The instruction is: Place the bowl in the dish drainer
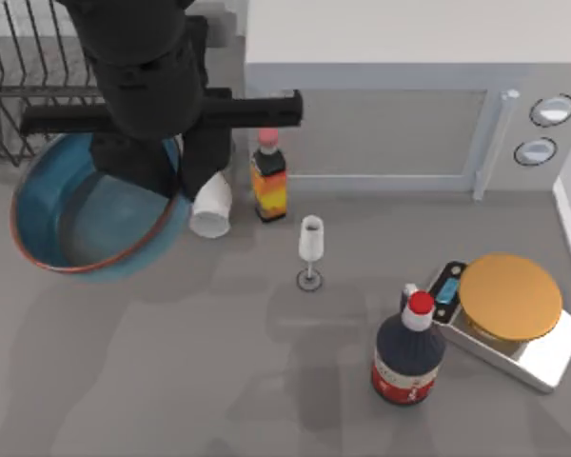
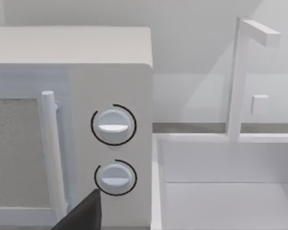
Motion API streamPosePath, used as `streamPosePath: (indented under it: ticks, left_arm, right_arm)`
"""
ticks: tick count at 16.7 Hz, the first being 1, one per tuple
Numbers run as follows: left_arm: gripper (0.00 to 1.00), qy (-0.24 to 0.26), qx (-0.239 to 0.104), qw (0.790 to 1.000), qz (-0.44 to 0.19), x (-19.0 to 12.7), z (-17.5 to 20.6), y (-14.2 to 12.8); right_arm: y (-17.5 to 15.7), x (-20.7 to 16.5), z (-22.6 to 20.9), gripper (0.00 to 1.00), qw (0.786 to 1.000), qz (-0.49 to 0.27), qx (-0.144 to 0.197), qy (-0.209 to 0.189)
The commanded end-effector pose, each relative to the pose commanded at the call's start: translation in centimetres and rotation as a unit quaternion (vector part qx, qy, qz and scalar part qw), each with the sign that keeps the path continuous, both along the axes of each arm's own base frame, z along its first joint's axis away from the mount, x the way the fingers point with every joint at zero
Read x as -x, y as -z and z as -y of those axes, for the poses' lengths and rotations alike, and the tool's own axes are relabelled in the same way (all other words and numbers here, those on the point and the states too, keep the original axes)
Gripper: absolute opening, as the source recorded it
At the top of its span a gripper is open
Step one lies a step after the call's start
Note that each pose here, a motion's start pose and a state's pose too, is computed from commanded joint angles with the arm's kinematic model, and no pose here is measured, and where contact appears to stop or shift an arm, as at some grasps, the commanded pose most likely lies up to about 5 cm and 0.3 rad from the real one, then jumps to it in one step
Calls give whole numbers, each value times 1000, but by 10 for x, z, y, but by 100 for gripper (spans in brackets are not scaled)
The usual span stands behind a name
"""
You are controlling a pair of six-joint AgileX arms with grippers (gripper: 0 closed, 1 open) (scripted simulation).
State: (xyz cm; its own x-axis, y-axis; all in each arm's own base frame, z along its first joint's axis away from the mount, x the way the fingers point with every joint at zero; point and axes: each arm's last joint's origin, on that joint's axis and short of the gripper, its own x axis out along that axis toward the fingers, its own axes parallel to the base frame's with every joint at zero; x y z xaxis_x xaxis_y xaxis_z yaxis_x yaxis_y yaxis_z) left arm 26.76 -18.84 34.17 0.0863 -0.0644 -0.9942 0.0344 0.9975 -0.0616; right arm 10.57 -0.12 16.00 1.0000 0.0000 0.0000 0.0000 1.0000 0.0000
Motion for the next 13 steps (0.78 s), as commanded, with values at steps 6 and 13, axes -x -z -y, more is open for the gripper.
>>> streamPosePath:
  ticks: [6, 13]
  left_arm:
    - [0, -31, 84, 982, 164, -2, -83, -25]
    - [0, -53, 134, 892, 429, 7, -153, -52]
  right_arm:
    - [0, 0, 0, 100, 1000, 0, 0, 0]
    - [0, 0, 0, 100, 1000, 0, 0, 0]
